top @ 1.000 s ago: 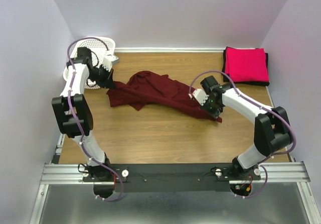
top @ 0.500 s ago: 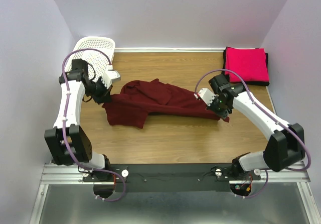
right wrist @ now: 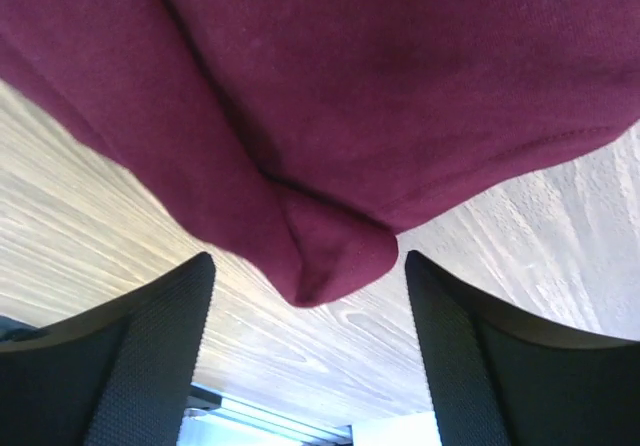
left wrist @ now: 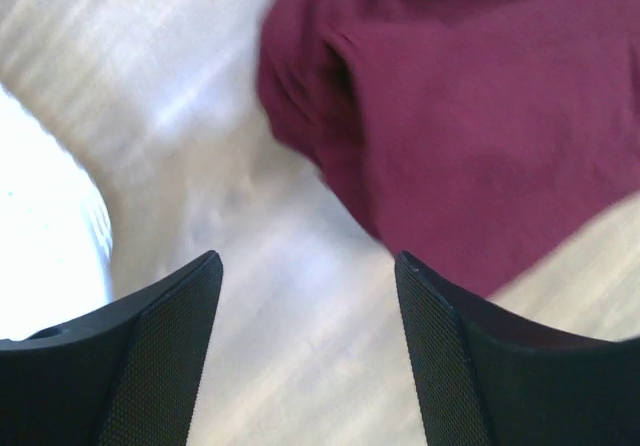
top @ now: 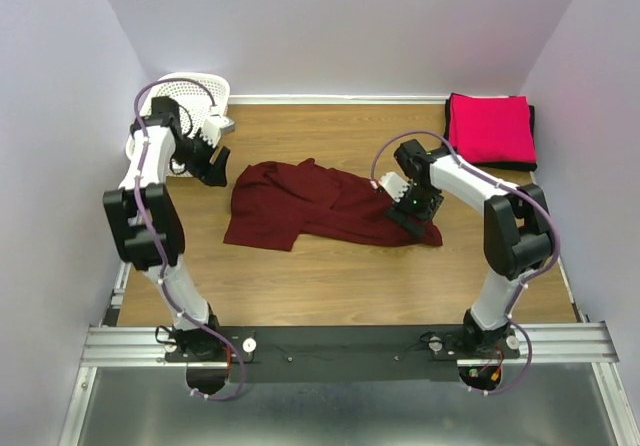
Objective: Fold and stack the t-shirts
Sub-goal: Flatten out the tshirt
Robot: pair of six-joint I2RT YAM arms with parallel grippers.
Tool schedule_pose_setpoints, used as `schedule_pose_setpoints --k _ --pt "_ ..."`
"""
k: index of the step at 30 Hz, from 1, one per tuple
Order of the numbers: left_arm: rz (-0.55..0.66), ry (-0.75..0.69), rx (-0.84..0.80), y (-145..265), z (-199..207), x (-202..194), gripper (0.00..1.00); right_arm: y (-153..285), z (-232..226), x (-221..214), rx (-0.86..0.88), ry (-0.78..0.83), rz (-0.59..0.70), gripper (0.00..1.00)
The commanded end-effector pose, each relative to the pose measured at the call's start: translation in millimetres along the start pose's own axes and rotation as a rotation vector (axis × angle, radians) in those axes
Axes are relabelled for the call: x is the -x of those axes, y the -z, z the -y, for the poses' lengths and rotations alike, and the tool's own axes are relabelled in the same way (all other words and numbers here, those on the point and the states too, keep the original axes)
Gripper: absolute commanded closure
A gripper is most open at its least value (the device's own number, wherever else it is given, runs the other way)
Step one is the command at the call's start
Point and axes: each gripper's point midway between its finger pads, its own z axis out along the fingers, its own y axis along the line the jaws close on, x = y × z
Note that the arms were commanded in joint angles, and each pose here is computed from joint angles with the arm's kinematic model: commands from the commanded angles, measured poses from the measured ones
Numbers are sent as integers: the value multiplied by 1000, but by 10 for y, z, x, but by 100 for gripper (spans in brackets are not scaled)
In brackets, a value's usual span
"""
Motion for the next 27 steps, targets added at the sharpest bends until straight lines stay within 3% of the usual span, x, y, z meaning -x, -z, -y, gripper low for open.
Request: schedule_pose_setpoints --k 1,5,12,15,16,18,27 --pt "-53 -116 76 440 333 -219 27 186 -60 24 4 -38 72 15" --pt "-153 -66 65 278 678 -886 27 257 -44 -191 -3 -81 78 15" --pt "-172 -8 82 144 836 -1196 27 306 -195 -417 36 -86 86 17" --pt "-173 -6 89 123 834 -1226 28 291 -219 -413 33 -79 115 33" --pt "-179 -3 89 111 829 -1245 30 289 -201 -393 23 -78 124 45" --pt "-188 4 87 94 831 -1279 31 235 -236 -410 43 -76 117 55" --pt "-194 20 72 11 837 -1317 32 -33 -266 -437 65 -68 96 61"
